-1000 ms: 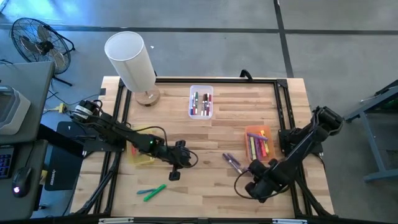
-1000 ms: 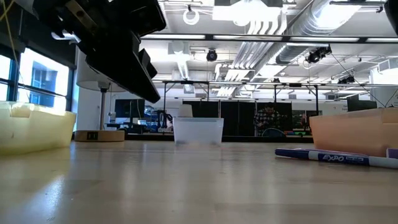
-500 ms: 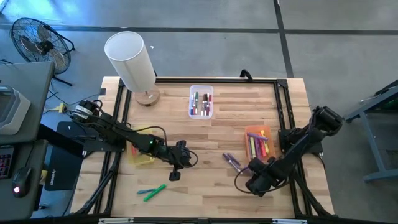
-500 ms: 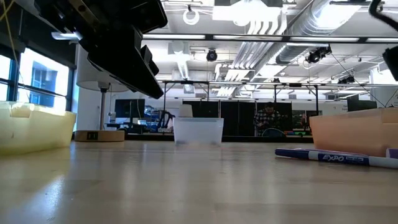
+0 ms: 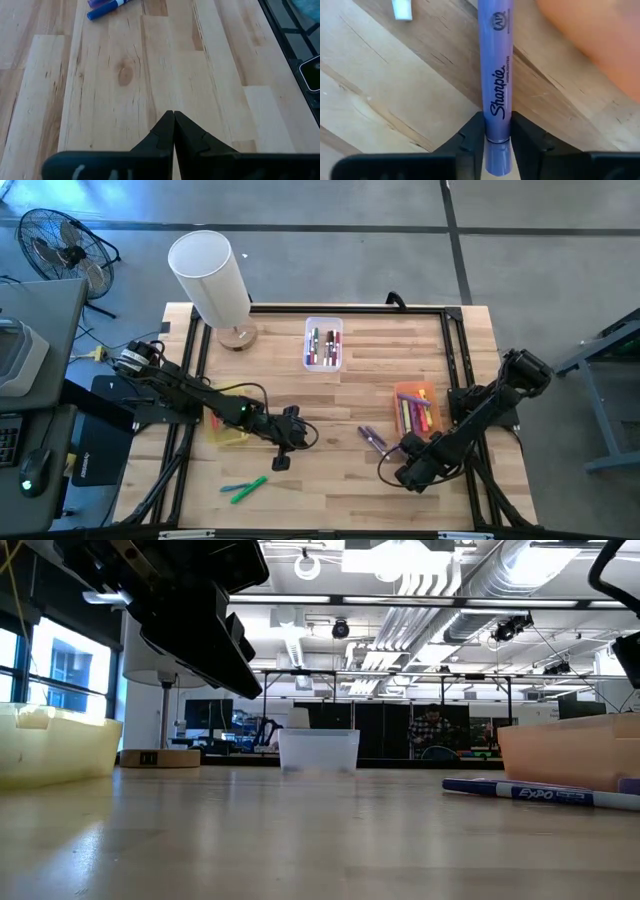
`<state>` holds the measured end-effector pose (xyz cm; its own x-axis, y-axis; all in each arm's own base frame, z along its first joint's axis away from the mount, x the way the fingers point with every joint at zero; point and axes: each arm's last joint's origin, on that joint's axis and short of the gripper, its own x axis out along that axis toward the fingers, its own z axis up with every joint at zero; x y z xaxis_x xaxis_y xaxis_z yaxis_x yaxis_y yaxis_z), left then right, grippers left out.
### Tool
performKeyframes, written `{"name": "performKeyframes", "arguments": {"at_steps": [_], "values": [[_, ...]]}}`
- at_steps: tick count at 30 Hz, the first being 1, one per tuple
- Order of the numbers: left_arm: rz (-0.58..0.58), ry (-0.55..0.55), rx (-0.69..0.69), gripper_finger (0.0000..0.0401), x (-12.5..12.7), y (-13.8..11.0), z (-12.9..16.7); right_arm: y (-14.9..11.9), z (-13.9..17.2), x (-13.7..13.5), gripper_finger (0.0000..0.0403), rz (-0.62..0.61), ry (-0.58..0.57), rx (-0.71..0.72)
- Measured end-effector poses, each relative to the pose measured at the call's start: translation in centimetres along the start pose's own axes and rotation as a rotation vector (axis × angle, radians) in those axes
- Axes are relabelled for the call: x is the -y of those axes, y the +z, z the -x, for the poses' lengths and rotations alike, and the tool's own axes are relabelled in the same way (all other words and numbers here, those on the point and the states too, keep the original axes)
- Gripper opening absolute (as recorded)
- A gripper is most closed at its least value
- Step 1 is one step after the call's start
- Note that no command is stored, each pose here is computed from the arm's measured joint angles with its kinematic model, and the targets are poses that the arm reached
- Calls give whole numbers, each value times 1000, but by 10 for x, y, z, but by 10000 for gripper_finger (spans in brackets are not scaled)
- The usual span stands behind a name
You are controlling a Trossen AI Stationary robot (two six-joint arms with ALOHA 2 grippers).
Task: Pick & Place Markers
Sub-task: Put the purple highlighter pen into the orange bin
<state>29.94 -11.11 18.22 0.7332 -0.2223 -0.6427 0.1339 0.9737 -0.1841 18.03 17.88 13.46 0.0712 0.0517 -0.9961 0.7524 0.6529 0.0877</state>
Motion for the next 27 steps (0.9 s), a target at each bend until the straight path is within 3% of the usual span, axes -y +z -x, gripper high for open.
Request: {"name": "performKeyframes", "arguments": {"at_steps": [4,13,16,19,22,27], "values": [[0,0,0,0,0,0,0,0,2,-2,55,2,4,-12],[0,-22,-7,0,1,0,0,-5,33,-33,75,168,155,-61],[0,-23,-7,0,1,0,0,-4,55,-46,71,244,238,-7],[0,-23,-7,0,1,0,0,0,79,-53,63,288,249,103],[0,-23,-5,0,1,0,0,8,105,-51,61,226,211,216],[8,-25,-4,0,1,0,0,28,123,-23,64,-61,-32,245]]}}
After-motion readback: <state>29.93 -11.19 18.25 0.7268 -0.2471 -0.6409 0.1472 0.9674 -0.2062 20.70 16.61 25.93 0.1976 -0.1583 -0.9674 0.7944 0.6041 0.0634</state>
